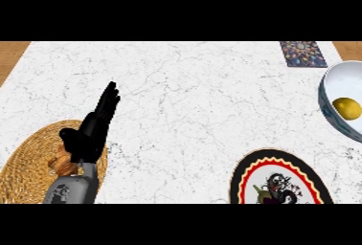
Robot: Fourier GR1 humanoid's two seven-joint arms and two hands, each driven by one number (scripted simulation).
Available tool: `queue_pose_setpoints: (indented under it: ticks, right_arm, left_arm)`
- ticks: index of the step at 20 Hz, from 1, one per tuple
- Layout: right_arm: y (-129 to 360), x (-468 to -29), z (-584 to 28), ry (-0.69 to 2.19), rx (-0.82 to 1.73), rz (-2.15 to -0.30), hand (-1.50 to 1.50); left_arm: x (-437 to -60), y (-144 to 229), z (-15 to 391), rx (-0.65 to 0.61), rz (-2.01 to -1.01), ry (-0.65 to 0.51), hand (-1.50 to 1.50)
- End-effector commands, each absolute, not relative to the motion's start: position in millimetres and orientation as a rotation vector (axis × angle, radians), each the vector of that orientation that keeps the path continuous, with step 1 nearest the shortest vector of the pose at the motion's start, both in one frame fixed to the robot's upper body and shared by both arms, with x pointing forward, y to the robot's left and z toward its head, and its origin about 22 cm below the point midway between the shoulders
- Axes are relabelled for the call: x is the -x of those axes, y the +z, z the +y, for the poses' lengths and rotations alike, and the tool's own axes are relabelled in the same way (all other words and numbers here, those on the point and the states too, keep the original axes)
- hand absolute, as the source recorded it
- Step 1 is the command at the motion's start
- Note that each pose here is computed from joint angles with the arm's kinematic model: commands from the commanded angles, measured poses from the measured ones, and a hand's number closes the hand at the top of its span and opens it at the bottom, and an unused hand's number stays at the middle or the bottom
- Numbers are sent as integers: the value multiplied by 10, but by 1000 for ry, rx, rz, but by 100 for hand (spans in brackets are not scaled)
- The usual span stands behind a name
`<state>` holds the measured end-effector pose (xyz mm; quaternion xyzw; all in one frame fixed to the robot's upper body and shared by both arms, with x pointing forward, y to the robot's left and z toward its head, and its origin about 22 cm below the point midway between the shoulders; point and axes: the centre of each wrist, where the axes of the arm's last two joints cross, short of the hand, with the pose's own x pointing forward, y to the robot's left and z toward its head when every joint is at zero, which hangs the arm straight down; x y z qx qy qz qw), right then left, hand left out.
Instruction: Pick the lemon from the plate and place it in the bowl
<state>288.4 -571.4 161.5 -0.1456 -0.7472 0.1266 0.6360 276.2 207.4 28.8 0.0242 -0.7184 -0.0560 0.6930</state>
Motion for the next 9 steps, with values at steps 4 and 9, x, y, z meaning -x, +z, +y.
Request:
queue_pose_setpoints:
  ticks: [4,9]
  right_arm:
    - [1514,-2638,-5858,328,70,-1795,-150]
    - [1509,-2586,-5880,340,59,-1785,-150]
  left_arm:
    - [-2731,334,2155,-53,-1623,-129,0]
    - [-2755,316,2081,-38,-1621,-136,0]
